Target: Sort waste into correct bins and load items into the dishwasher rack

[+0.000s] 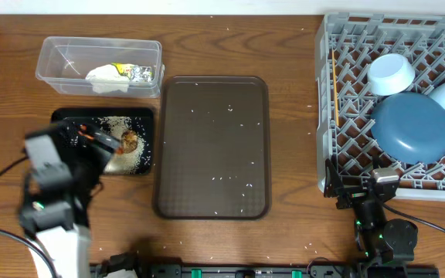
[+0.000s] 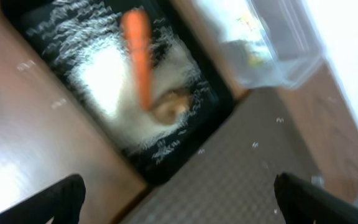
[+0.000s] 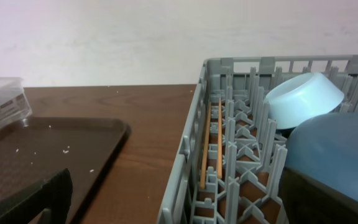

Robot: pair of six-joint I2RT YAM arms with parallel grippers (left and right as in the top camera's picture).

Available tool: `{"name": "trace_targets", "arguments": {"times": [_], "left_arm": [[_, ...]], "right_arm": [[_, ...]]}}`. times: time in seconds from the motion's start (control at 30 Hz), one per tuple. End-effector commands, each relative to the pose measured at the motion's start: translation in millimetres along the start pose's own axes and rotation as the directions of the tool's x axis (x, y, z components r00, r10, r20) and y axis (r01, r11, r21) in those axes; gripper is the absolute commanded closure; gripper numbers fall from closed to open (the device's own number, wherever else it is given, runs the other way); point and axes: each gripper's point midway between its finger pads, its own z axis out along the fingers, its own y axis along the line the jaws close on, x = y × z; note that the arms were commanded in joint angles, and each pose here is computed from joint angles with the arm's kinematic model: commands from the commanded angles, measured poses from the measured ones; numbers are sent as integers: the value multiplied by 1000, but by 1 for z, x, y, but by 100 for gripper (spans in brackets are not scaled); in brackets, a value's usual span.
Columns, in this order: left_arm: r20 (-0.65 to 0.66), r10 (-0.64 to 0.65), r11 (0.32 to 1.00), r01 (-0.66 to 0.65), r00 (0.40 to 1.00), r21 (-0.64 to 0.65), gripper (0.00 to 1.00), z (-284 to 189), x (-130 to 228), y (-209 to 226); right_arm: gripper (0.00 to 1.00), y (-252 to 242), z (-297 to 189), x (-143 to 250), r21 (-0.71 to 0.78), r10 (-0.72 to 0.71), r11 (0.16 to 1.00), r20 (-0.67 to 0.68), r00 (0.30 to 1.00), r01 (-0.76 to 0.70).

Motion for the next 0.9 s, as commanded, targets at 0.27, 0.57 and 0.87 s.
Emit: {"name": "trace_targets", "arguments": {"times": [0.27, 0.57, 0.87], "left_arm": [[113, 123, 949, -151, 986, 278, 2, 35, 77, 13], [168, 121, 921, -174, 978, 348, 2, 57, 100, 31], [299, 269, 879, -360, 916, 313, 2, 52, 95, 30]], "right_arm": [[1, -4, 0, 0, 19, -12, 1000, 3, 1000, 12], [1, -4, 0, 0, 19, -12, 1000, 3, 1000, 12], [1, -4, 0, 0, 19, -12, 1000, 3, 1000, 12]]}}
